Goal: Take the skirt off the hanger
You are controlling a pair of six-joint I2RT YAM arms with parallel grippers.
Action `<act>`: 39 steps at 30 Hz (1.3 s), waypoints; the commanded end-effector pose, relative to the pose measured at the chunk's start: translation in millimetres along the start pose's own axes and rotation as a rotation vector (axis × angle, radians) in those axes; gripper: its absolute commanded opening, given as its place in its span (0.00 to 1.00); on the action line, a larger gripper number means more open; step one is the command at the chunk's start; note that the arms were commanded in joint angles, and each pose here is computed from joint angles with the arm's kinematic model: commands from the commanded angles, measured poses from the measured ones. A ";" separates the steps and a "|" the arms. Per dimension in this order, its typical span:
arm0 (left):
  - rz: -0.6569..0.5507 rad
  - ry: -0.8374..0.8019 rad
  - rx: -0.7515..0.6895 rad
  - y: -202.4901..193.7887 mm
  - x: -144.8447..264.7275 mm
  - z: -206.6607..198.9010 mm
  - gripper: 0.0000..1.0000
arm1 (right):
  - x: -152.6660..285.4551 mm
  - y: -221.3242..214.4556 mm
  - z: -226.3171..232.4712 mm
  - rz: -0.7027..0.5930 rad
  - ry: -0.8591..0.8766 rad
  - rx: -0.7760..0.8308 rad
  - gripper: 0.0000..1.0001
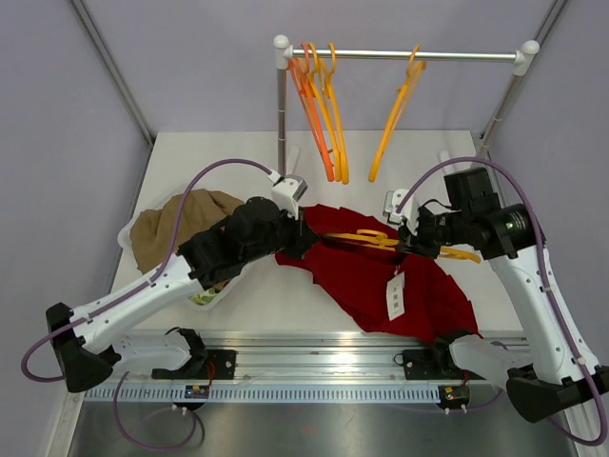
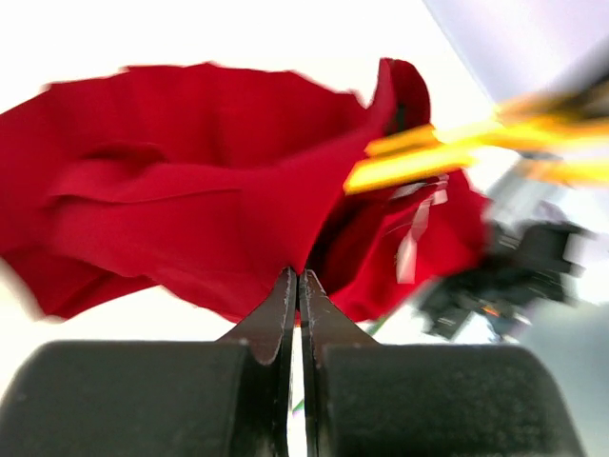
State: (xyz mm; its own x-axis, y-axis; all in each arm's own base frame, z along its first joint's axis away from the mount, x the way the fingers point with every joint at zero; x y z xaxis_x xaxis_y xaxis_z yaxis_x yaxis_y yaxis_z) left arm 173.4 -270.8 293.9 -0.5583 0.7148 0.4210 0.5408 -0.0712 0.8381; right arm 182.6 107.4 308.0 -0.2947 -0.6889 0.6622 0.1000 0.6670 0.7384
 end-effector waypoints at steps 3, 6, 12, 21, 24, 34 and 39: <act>-0.029 0.209 0.009 -4.2 -2.9 59.7 0.00 | 35.7 -15.3 9.8 0.055 -0.115 -0.066 0.00; -0.016 0.258 0.000 -7.8 -6.7 75.6 0.00 | 54.8 -22.2 16.0 0.040 -0.185 -0.121 0.00; -0.033 0.291 -0.055 -2.6 -0.4 83.7 0.00 | 75.6 -29.1 17.3 0.056 -0.327 -0.244 0.00; -0.167 0.272 -0.143 3.0 30.4 85.3 0.12 | 92.1 -0.2 21.0 -0.068 -0.332 -0.295 0.00; -0.129 0.284 -0.136 -0.3 28.5 91.7 0.06 | 96.2 15.9 35.5 -0.127 -0.235 -0.248 0.00; -0.159 0.117 -0.200 1.6 32.3 72.1 0.64 | 102.0 -19.6 -25.1 -0.008 -0.605 -0.514 0.00; -0.247 0.048 -0.266 3.0 62.6 61.9 0.99 | 108.6 -17.5 -65.4 -0.057 -0.779 -0.635 0.00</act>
State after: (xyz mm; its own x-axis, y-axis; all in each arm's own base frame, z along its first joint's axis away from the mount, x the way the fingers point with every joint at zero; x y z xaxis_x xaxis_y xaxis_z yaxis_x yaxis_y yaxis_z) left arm 190.1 -186.8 275.1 -0.6935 0.6367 0.3372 0.3288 -0.1367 0.9345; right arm 178.1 16.3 355.6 -0.7183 -0.3193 0.6181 0.5250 0.3342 0.7827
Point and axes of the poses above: each gripper's point midway between its finger pads, its own x axis back along the fingers, its own z axis along the line the jaws close on, y = z × x, the point moved 5 cm from there along x, back along the fingers, and after that the axes turned 4 degrees about -x, right-handed, at the moved point
